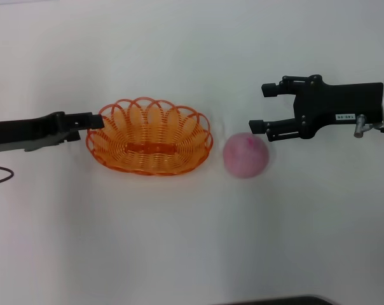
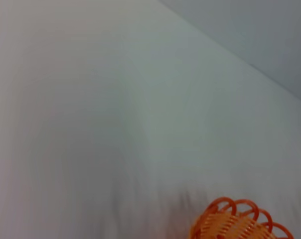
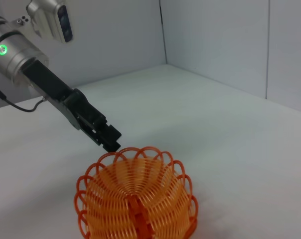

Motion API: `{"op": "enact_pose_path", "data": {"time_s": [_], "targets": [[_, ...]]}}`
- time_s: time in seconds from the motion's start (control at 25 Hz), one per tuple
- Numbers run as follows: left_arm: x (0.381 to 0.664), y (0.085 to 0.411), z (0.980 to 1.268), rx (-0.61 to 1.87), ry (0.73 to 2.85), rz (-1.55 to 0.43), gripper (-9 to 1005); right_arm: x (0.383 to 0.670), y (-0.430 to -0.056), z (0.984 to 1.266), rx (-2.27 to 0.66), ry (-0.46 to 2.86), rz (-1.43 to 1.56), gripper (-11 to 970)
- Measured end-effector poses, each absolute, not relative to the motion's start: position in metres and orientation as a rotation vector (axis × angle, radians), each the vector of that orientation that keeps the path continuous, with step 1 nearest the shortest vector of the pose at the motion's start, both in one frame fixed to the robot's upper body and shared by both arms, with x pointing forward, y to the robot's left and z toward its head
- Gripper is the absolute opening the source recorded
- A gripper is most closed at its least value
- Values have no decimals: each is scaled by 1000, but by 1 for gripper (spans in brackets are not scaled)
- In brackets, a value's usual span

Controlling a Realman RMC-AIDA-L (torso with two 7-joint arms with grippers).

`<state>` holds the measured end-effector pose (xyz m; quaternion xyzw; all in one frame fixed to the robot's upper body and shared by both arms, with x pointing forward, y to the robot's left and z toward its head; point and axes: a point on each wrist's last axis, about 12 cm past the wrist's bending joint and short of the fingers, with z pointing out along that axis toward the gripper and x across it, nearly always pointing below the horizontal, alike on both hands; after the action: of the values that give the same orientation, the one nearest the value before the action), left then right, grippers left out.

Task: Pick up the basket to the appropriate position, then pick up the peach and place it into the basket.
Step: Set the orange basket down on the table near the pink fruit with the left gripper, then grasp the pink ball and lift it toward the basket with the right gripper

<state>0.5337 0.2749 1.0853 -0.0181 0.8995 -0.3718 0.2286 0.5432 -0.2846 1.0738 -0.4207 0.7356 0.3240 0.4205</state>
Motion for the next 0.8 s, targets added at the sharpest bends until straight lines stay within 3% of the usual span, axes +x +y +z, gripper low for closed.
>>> {"op": "enact_pose_path", "data": {"time_s": [0.12,0.32,0.8], "targets": [[533,282,1088,-48,2454,-1013,702,543,-284,1074,-1053,1843,812,890],[533,291,1090,13,2407,-981,716,544,-284,1074,-1052,1843,810,890],[521,279,1101,542,2126,-1034,717,546,-285,1075,-1047,1837,799,889]]}}
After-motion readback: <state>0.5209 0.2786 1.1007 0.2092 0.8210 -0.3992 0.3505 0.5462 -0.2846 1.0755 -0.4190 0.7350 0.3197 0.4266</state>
